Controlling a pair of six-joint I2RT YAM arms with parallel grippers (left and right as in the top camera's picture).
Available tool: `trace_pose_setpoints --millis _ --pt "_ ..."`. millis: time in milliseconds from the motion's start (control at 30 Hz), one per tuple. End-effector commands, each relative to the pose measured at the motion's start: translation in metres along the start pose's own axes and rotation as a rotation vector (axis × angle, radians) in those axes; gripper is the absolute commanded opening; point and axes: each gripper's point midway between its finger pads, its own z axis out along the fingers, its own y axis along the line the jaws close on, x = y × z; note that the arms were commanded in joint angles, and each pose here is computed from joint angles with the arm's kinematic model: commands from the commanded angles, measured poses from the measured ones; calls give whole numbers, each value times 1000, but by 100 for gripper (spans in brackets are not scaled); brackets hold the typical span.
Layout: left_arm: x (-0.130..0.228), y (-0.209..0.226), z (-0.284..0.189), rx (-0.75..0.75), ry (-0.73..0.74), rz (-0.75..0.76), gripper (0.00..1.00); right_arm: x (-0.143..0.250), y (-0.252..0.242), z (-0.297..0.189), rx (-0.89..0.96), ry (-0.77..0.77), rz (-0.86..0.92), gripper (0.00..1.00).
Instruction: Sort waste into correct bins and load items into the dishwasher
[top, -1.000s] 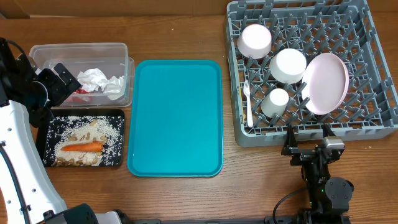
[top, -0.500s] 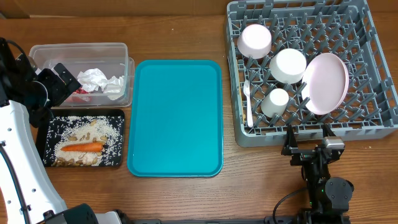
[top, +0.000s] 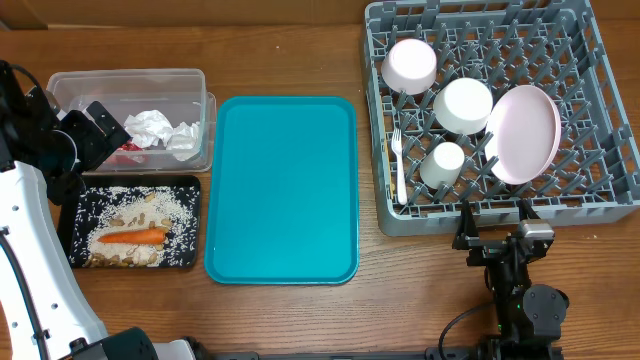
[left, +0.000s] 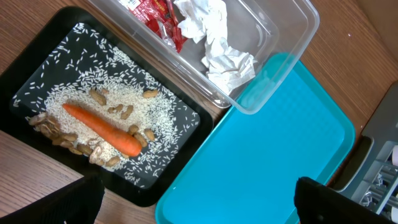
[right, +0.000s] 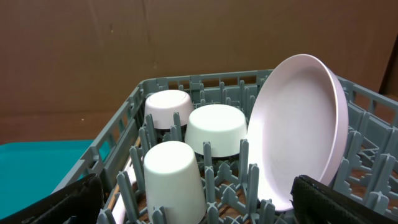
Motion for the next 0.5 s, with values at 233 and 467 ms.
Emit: trace_pose_setpoints --millis 233,467 --pt "3 -9 -30 38 -81 34 100 2 -3 0 17 -4 -4 100" --pt "19 -14 -84 93 -231 66 100 2 -3 0 16 -5 -4 100"
